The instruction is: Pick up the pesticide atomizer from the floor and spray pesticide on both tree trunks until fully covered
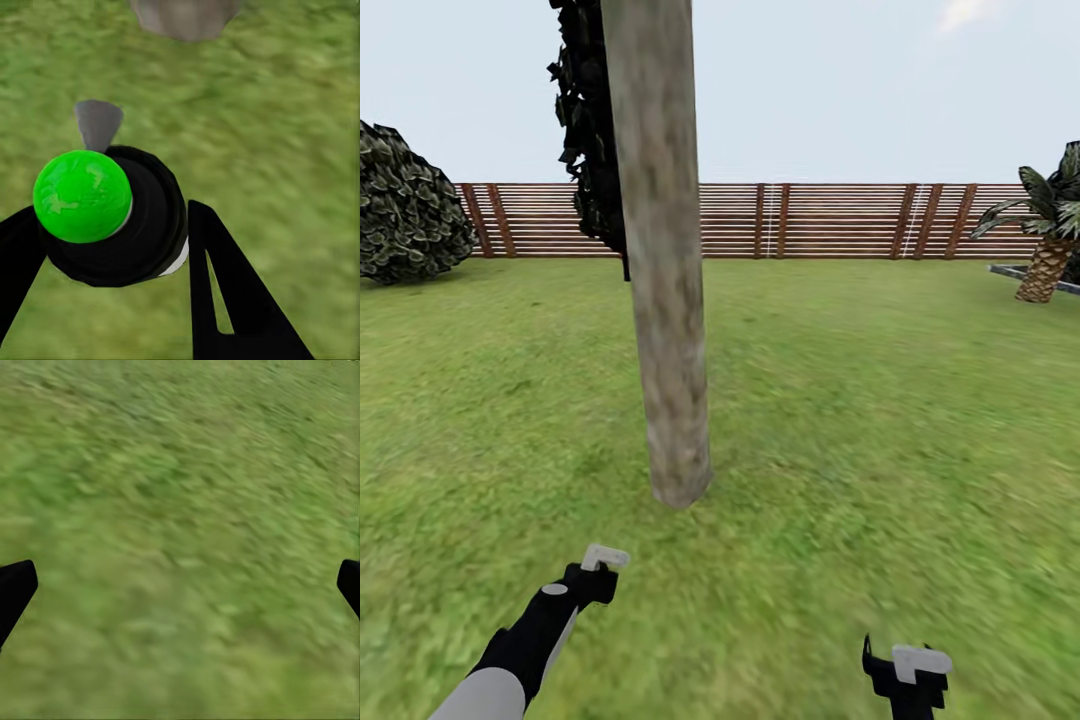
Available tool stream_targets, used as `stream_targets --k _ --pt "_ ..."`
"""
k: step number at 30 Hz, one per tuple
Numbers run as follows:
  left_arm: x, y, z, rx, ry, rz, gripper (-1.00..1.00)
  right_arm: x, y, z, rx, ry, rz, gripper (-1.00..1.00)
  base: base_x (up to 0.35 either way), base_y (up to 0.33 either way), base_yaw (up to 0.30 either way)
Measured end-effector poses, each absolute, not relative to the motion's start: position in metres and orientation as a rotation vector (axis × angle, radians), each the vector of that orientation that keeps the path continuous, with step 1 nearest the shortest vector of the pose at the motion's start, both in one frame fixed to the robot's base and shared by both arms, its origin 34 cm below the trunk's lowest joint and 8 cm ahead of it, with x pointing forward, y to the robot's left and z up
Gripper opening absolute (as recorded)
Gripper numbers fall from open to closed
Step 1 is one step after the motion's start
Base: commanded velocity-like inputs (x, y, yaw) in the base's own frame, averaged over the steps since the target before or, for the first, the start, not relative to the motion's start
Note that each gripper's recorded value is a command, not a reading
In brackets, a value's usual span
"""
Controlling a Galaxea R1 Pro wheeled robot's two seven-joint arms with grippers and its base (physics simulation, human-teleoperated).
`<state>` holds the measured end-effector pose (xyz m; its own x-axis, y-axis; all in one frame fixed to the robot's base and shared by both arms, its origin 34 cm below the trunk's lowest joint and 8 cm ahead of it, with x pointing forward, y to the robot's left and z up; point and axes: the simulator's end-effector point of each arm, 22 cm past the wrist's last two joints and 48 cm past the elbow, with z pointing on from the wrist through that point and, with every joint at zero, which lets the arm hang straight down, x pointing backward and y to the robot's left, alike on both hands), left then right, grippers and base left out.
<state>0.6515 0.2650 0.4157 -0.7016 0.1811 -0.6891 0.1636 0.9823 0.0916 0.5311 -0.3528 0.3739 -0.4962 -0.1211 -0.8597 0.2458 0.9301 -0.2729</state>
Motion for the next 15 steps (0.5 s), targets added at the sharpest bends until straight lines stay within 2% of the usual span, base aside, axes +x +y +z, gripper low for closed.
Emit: stream_targets --k 10,15 --pt "0.646 0.273 0.409 0.22 2.393 0.063 -1.0 0.531 -0.353 0.374 0.091 2.044 -0.444 1.0 0.334 -0.005 0.0" --pt "0.641 0.282 0.405 0.187 2.427 0.137 -1.0 0.531 -0.353 0.374 0.09 2.044 -0.443 1.0 0.098 0.0 0.0"
